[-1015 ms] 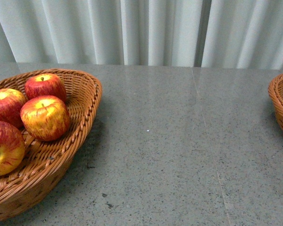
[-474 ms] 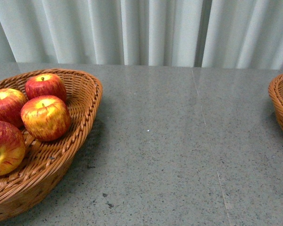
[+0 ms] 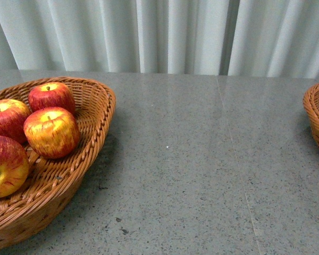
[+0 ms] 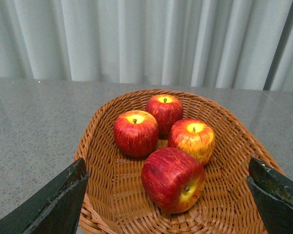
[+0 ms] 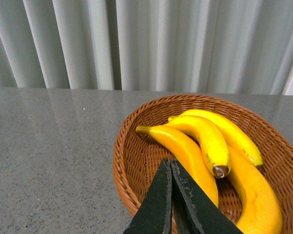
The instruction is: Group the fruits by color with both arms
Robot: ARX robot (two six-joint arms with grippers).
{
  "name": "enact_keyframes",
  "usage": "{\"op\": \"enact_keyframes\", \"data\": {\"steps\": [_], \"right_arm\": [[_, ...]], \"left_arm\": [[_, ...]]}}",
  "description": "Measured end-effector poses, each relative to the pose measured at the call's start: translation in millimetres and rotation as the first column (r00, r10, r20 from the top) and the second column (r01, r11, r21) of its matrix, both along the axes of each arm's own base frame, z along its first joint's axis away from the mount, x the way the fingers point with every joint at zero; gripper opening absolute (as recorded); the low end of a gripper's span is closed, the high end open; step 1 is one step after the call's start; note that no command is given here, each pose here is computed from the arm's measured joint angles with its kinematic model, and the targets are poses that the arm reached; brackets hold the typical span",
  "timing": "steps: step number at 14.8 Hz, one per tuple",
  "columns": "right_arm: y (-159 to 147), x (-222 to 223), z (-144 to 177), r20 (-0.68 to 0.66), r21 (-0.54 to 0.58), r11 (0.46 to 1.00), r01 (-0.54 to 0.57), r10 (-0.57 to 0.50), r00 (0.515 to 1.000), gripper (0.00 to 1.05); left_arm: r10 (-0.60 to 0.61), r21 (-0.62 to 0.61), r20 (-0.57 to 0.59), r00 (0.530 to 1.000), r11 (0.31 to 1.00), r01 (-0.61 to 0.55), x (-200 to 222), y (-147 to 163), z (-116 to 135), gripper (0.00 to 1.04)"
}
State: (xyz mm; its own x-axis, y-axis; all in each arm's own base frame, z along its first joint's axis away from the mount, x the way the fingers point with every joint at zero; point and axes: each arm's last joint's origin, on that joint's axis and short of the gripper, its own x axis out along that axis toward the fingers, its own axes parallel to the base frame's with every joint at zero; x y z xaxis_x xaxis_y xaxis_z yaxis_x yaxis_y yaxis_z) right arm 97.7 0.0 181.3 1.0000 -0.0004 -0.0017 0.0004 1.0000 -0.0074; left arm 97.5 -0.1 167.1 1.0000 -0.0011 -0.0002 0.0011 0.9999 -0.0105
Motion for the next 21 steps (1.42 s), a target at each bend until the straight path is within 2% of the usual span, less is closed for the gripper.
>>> {"op": "enact_keyframes", "data": {"steps": [8, 9, 10, 12, 21], "right_arm": [[0, -1, -14, 0.005, 0.0, 1.0, 0.0, 0.0, 1.0, 0.02], [0, -1, -14, 0.006, 0.0, 1.0, 0.0, 0.0, 1.0, 0.24], [0, -1, -14, 0.006, 0.0, 1.0, 0.0, 0.0, 1.0, 0.68], [0, -1, -14, 0.006, 0.0, 1.0, 0.0, 0.0, 1.0, 0.99], [0, -1, -14, 0.006, 0.0, 1.0, 0.0, 0.0, 1.0, 0.98]], "left_arm": [[0.001, 0.0, 0.0, 1.0, 1.0, -0.001, 0, 0, 0, 0.98], [0.0, 0.0, 0.0, 1.0, 1.0, 0.0, 0, 0, 0, 0.98], [0.0, 0.0, 0.0, 1.0, 1.0, 0.0, 0, 0, 0, 0.98], [0.0, 0.0, 0.0, 1.0, 1.0, 0.0, 0, 0, 0, 0.98], [0.0, 0.0, 0.0, 1.0, 1.0, 0.0, 0, 0, 0, 0.98]]}}
